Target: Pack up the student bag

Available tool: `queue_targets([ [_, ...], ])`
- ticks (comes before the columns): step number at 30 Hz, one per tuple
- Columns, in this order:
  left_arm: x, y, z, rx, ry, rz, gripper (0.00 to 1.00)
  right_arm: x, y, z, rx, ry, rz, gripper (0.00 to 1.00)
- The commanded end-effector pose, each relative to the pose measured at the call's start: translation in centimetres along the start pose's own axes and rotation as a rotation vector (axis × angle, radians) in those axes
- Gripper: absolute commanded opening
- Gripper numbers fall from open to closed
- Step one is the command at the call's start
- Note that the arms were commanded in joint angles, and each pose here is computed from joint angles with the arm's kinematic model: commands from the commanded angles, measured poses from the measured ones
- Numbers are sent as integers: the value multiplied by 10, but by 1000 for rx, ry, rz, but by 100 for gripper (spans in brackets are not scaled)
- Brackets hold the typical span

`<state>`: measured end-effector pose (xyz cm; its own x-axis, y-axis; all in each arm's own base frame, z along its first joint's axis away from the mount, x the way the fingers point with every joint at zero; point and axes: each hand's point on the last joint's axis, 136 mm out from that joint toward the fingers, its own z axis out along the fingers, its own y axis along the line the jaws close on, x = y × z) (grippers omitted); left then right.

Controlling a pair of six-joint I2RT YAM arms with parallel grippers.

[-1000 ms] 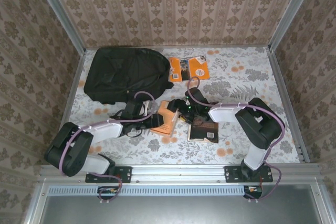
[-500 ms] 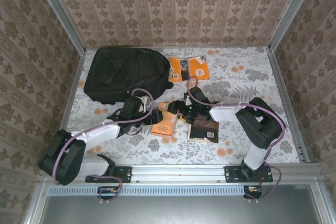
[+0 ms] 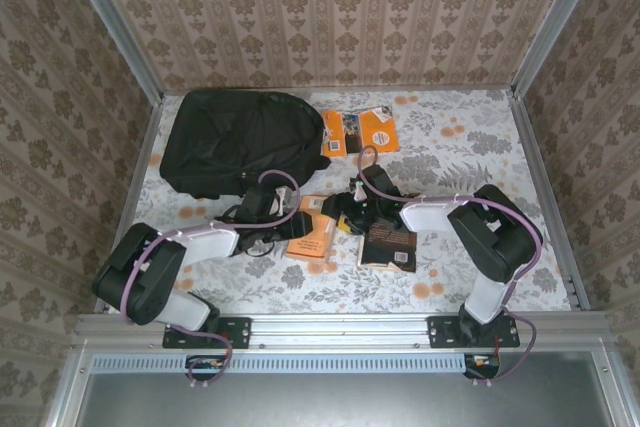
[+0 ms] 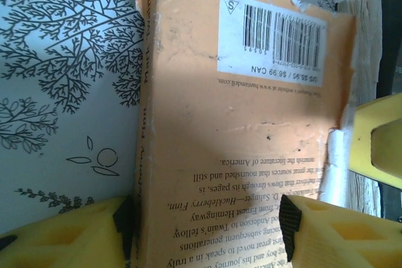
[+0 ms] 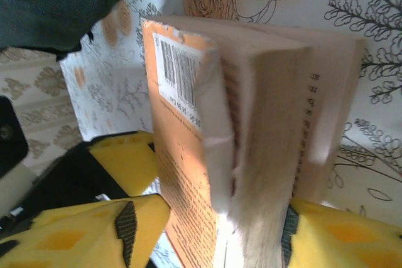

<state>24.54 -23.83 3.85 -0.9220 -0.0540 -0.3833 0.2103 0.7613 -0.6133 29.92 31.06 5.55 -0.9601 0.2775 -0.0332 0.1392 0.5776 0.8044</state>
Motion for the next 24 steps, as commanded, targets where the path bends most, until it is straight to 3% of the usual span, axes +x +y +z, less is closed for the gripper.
queue_targets([
  [1,5,-22,1,113,23,15,63,10,26,1,-115,46,-4,56],
  [10,2,-28,-9,113,11,30,61,16,9,14,-53,65,-5,31],
  [14,-5,-24,-31,24,-17,51,65,13,5,8,-9,46,-30,16],
  [19,-18,-12,-76,-111,-83,45,73,6,24,-11,-54,25,-45,5],
  [24,-32,-18,-106,18,-144,-105,74,-5,67,-37,-210,11,-4,2],
])
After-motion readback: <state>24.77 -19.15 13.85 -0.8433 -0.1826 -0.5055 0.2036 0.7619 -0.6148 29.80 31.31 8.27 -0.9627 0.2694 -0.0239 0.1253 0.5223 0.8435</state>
